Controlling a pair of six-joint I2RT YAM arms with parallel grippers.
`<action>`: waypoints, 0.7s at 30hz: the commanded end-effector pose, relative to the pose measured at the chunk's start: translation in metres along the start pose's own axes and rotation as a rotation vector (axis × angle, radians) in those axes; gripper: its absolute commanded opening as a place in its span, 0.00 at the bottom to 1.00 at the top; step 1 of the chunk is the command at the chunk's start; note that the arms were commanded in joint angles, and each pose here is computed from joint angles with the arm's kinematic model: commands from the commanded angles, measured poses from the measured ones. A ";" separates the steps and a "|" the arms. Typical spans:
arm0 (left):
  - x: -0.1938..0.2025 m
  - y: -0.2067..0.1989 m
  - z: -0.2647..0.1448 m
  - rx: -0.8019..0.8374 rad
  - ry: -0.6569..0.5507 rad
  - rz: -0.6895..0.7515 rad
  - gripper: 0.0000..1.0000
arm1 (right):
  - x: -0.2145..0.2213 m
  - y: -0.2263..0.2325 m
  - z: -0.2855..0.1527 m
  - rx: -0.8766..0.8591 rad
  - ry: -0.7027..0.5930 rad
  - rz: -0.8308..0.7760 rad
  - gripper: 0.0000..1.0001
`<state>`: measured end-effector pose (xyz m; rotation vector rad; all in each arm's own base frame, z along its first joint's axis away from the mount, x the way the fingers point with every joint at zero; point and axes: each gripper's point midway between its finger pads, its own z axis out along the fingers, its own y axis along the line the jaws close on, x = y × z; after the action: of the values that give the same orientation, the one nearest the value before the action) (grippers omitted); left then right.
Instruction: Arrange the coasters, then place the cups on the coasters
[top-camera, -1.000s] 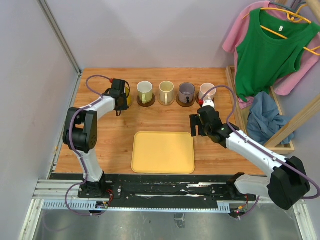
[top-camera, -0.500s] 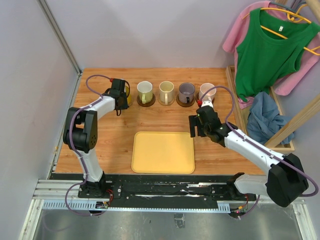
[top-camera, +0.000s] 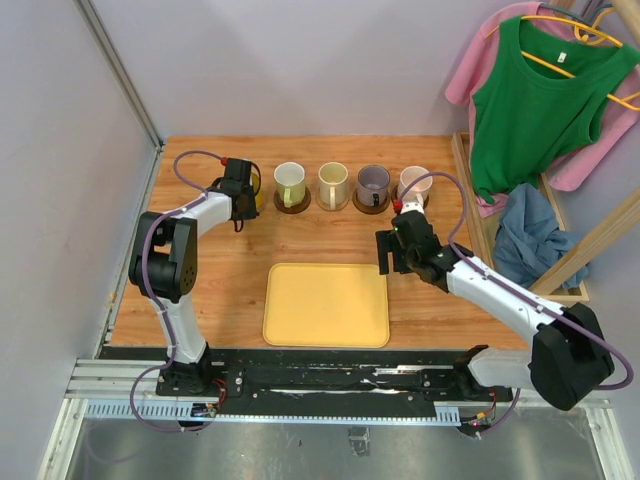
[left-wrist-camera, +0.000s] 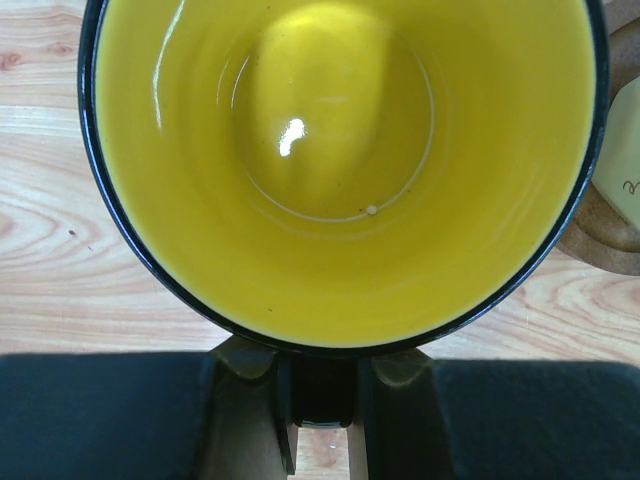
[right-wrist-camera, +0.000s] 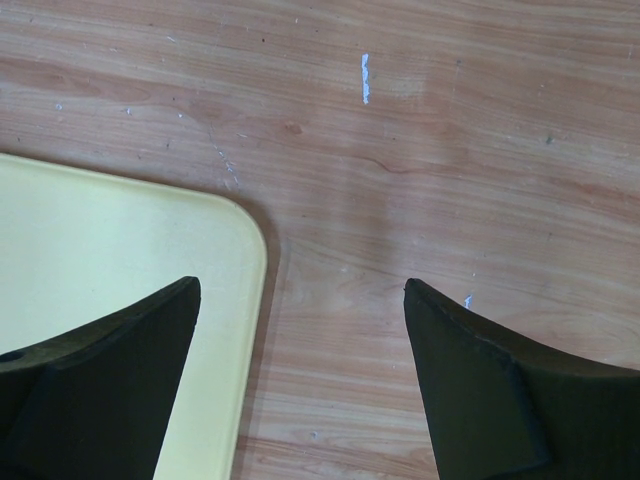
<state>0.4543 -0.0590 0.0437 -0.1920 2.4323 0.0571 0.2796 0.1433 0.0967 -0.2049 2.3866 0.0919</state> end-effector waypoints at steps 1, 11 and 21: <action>-0.033 0.000 0.003 -0.003 -0.101 -0.039 0.01 | -0.014 0.003 0.001 -0.014 -0.022 0.013 0.84; -0.029 0.005 0.005 -0.030 -0.096 -0.043 0.14 | -0.012 0.007 0.004 -0.030 -0.010 0.011 0.84; -0.025 0.009 0.000 -0.045 -0.094 -0.041 0.58 | -0.013 0.008 0.003 -0.037 -0.007 0.014 0.84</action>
<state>0.4625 -0.0532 0.0470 -0.2261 2.3896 0.0909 0.2788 0.1493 0.0893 -0.2251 2.4129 0.1166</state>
